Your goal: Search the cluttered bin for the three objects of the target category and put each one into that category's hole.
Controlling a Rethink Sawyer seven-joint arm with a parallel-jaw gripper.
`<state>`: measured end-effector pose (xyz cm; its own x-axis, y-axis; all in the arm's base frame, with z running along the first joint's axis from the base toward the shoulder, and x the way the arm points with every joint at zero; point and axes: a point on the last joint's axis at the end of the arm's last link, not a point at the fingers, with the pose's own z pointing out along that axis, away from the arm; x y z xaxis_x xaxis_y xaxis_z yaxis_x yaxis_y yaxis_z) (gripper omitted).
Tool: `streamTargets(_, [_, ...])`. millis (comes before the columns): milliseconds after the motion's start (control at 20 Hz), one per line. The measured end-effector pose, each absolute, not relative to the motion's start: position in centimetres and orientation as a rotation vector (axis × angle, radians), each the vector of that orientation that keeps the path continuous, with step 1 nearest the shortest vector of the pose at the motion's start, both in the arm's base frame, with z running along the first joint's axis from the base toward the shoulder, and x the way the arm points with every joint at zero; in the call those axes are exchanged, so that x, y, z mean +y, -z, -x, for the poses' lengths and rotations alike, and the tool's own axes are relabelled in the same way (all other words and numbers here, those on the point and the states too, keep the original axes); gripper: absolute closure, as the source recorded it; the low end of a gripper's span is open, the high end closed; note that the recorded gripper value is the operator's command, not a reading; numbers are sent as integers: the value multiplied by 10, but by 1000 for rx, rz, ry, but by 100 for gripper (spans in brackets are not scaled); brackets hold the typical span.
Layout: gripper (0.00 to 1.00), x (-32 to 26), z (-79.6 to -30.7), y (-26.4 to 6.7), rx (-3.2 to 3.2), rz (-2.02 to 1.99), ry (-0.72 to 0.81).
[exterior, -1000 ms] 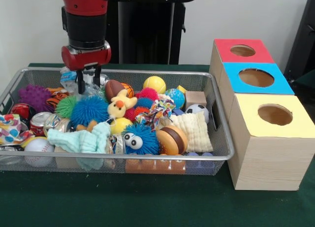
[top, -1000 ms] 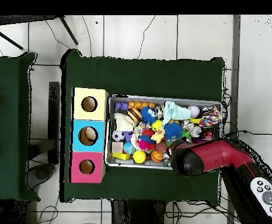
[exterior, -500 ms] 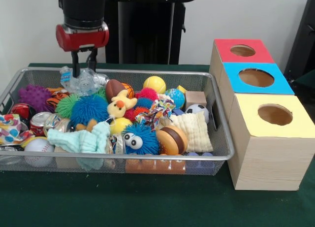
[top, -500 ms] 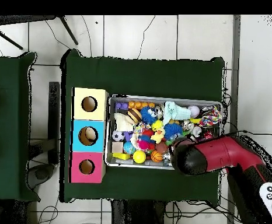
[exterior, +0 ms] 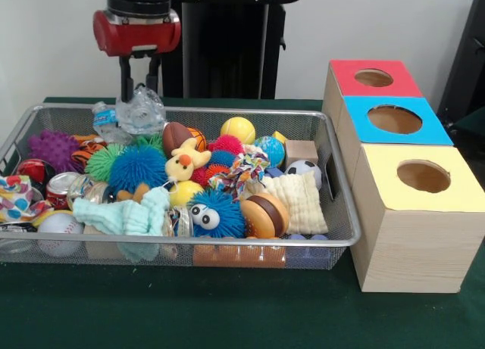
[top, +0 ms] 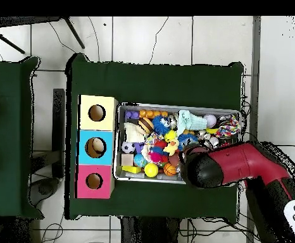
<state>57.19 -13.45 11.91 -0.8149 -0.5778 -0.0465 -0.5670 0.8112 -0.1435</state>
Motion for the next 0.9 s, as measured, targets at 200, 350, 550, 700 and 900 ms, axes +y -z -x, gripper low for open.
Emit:
streamTargets(200, [100,-118,-577,-126,2893,922,145])
streamTargets(350, [100,-103,-581,-130,2884,927,111])
streamTargets(550, [100,-71,-587,-139,2867,950,56])
streamTargets(700, [100,-40,-589,-149,2855,979,25])
streamTargets(900, [100,-4,-590,-159,2837,1025,4])
